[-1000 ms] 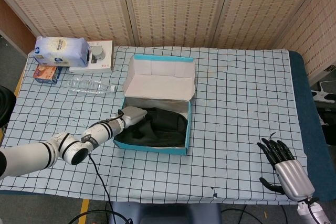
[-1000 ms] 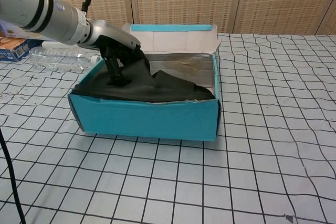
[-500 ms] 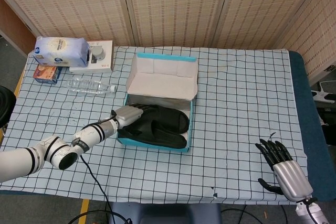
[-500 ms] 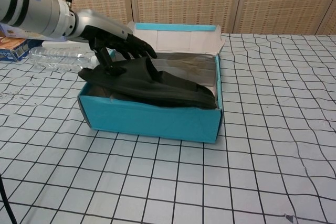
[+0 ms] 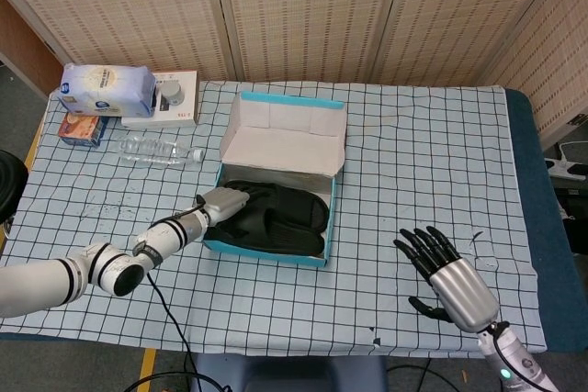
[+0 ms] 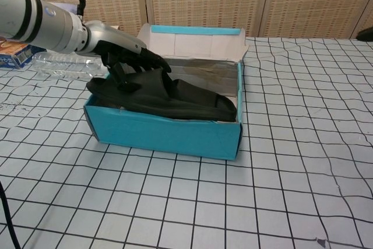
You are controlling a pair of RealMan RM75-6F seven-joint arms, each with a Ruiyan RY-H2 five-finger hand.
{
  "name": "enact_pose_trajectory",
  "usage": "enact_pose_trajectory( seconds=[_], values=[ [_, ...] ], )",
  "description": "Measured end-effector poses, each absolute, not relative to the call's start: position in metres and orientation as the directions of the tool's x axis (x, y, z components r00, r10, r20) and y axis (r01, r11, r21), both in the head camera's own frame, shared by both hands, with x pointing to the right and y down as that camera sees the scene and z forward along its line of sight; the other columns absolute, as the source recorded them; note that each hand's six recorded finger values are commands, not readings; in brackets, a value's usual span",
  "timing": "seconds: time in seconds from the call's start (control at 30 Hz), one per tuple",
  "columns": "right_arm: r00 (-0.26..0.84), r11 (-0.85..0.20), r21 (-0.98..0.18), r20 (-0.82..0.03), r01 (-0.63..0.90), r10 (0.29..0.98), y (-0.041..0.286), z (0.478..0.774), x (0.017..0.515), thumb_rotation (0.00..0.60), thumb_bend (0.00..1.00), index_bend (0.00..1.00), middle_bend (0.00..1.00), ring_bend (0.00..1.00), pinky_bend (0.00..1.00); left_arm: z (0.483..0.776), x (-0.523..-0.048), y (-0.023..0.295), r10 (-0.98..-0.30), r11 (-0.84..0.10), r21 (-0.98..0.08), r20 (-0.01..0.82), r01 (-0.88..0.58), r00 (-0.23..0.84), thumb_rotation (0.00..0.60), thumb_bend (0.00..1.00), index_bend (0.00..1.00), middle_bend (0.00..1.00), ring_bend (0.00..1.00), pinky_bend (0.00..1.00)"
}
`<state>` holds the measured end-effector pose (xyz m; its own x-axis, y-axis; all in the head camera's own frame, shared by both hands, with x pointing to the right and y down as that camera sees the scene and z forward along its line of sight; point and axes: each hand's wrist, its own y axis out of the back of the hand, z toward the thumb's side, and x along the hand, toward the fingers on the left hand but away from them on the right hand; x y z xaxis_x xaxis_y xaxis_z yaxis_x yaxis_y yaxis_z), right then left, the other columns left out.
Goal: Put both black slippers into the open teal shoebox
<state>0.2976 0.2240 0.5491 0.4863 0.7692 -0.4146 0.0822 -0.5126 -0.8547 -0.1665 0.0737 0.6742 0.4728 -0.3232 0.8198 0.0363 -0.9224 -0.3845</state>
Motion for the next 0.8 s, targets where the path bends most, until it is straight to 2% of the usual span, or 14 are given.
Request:
enact_pose_trajectory(
  seconds=[0.2,0.4,0.6,0.8],
  values=[
    [0.586,-0.513,-0.857,-0.393,0.046,0.709,0.208,0.553,0.254,0.57,0.21,0.0,0.0,0.0,0.0,0.675,-0.162,0.072,-0.332,-0.927,-0.376,0.811,-0.005,0.482,0.6,0.51,0.0,0.05,0.0,0.06],
    [0.649,-0.557,-0.829,-0.444,-0.036,0.618,0.2,0.575,0.211,0.576,0.34,0.0,0.0,0.0,0.0,0.676,-0.154,0.076,-0.331,-0.931,-0.362,0.799,-0.038,0.501,0.6,0.51,0.0,0.05,0.0,0.06],
    [0.68,-0.588,-0.804,-0.482,-0.093,0.552,0.197,0.598,0.171,0.584,0.37,0.0,0.0,0.0,0.0,0.68,-0.151,0.079,-0.317,-0.934,-0.356,0.803,-0.02,0.504,0.6,0.51,0.0,0.05,0.0,0.06],
    [0.688,-0.595,-0.79,-0.513,-0.144,0.514,0.199,0.614,0.15,0.585,0.37,0.01,0.0,0.0,0.0,0.682,-0.152,0.079,-0.321,-0.932,-0.362,0.803,-0.017,0.501,0.6,0.51,0.02,0.05,0.0,0.06]
  ],
)
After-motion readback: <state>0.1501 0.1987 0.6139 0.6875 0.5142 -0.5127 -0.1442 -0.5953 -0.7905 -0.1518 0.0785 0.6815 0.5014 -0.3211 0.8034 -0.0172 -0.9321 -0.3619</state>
